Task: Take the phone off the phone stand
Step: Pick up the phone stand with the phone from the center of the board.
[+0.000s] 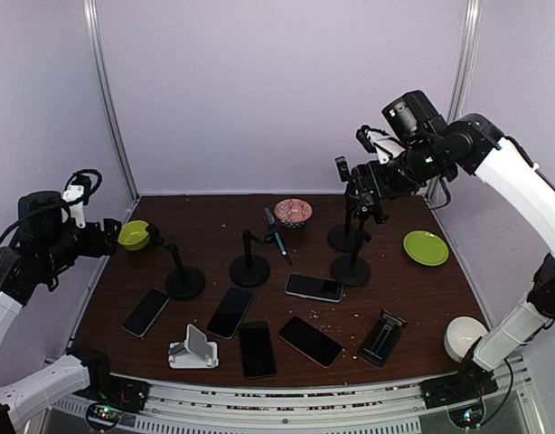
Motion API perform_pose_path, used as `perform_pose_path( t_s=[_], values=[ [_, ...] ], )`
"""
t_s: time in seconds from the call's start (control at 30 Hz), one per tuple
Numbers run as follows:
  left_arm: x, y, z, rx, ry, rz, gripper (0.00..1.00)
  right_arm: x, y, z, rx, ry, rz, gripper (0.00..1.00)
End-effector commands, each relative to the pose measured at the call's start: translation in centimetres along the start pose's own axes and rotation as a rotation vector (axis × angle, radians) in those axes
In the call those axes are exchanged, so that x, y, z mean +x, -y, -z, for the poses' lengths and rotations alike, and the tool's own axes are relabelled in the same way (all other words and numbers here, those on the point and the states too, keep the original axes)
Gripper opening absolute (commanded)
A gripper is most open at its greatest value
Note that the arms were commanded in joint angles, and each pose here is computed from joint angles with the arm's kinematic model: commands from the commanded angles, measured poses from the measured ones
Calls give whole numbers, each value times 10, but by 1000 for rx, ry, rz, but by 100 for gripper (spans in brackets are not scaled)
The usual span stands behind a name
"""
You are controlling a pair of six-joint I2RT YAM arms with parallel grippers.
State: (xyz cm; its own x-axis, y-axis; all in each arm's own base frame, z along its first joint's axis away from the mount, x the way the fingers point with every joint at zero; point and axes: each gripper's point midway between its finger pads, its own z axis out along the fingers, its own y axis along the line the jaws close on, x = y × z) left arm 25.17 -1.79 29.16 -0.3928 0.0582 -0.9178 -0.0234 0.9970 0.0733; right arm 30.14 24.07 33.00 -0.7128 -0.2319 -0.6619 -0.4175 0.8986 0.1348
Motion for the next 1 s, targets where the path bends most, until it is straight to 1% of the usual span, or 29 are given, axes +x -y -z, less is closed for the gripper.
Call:
perform_pose_path(
  t_s=[0.0, 0.13, 0.27, 0.37, 0.5, 0.57, 0.63, 0.77, 0.87, 0.97],
  values=[
    [-14, 46, -1, 257, 48, -15, 93, -23, -19, 13, -83, 95, 45, 83],
    [-14, 72, -4, 395, 13, -10, 89, -27, -40, 15, -165, 132, 91, 86],
    [-17, 108, -2, 582, 6, -6, 87, -34, -70, 17, -271, 184, 137, 90],
    [-21, 131, -6, 642, 4, -44, 87, -33, -86, 8, -313, 189, 167, 91],
    [-22, 149, -27, 666, -26, -53, 87, -26, -88, -25, -271, 180, 194, 91],
    [-24, 159, -37, 666, 0, -42, 86, -20, -89, -43, -252, 181, 214, 91],
    [-29, 174, -41, 684, 73, -61, 87, -12, -91, -60, -229, 185, 246, 90],
    [-26, 207, -50, 728, 151, -161, 87, 4, -92, -85, -147, 215, 341, 91],
    [-25, 224, -56, 777, 246, -206, 87, 13, -94, -95, -126, 268, 386, 91],
    [-16, 237, -58, 831, 302, -254, 87, 24, -89, -103, -108, 300, 398, 91]
  ],
)
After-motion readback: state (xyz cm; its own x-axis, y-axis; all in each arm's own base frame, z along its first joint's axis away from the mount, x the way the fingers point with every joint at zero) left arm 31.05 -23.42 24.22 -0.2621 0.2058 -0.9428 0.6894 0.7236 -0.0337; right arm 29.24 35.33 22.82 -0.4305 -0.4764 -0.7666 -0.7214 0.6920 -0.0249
